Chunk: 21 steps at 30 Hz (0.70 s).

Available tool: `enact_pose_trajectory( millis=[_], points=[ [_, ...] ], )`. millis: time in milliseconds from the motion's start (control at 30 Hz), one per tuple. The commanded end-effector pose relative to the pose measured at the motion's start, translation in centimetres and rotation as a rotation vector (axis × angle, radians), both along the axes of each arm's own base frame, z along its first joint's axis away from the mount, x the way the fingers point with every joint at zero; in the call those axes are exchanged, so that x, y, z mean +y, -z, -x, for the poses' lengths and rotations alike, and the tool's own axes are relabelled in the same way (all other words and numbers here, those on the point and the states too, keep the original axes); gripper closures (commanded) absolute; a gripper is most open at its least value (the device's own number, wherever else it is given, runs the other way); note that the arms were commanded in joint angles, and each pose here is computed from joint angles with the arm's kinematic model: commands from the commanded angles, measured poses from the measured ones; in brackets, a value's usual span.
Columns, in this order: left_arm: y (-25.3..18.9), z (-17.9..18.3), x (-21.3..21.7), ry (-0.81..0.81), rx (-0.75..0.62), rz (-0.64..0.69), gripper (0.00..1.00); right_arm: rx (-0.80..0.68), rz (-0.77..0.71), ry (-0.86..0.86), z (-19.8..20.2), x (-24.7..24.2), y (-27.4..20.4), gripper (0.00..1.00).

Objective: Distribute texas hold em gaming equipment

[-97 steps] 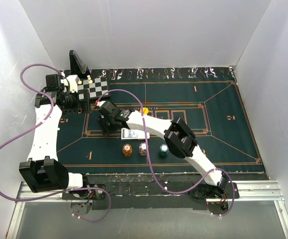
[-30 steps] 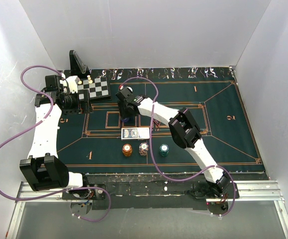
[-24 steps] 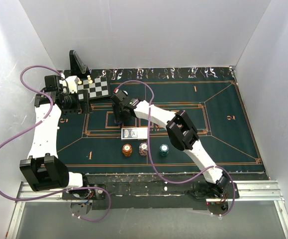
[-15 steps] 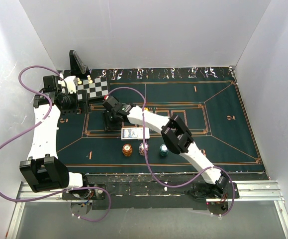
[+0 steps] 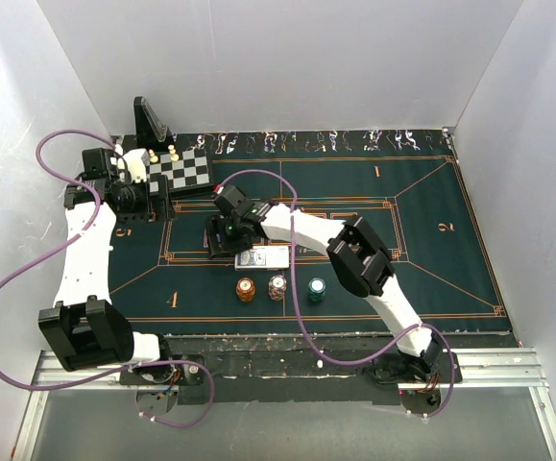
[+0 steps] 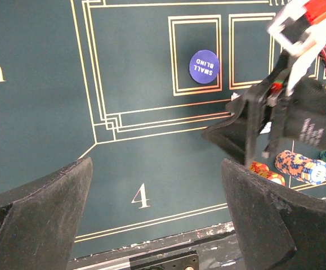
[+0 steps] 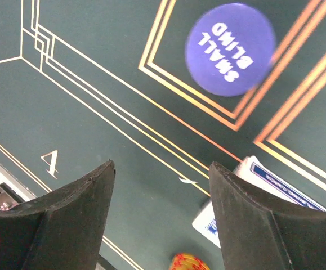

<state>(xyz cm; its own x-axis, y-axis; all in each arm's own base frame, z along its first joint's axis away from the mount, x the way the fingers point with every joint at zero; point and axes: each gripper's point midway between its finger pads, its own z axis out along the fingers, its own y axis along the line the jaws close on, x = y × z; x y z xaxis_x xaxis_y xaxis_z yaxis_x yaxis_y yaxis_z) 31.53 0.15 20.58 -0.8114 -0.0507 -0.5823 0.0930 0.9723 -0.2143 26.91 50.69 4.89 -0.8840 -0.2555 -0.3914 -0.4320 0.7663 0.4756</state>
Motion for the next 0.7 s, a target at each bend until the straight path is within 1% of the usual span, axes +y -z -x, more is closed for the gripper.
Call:
enact_pose_trajectory(
  millis=[0,100,233,400,567,667],
  points=[
    [1.1,-0.3,-1.1,0.07,0.004,0.055,0.02,-0.12,-0.121,0.012,-3.0,-1.6,-7.4,0.24],
    [2.1,-0.9,-2.0,0.127,0.03,0.075,0.02,-0.153,-0.158,0.07,-4.9,-4.5,-10.7,0.24],
    [3.6,-2.1,-4.3,0.232,0.061,0.047,0.02,-0.14,-0.159,0.184,-7.4,-10.2,-11.7,0.23],
    [6.6,-4.1,-7.9,0.35,0.106,-0.014,0.02,-0.136,-0.109,0.304,-9.3,-16.4,-11.3,0.24],
    [8.7,-6.5,-10.0,0.413,0.126,-0.015,0.02,-0.112,-0.092,0.367,-9.0,-20.1,-10.7,0.25],
    [10.0,-7.3,-11.5,0.458,0.131,-0.016,0.02,-0.097,-0.093,0.394,-8.6,-21.9,-10.5,0.25]
  ],
)
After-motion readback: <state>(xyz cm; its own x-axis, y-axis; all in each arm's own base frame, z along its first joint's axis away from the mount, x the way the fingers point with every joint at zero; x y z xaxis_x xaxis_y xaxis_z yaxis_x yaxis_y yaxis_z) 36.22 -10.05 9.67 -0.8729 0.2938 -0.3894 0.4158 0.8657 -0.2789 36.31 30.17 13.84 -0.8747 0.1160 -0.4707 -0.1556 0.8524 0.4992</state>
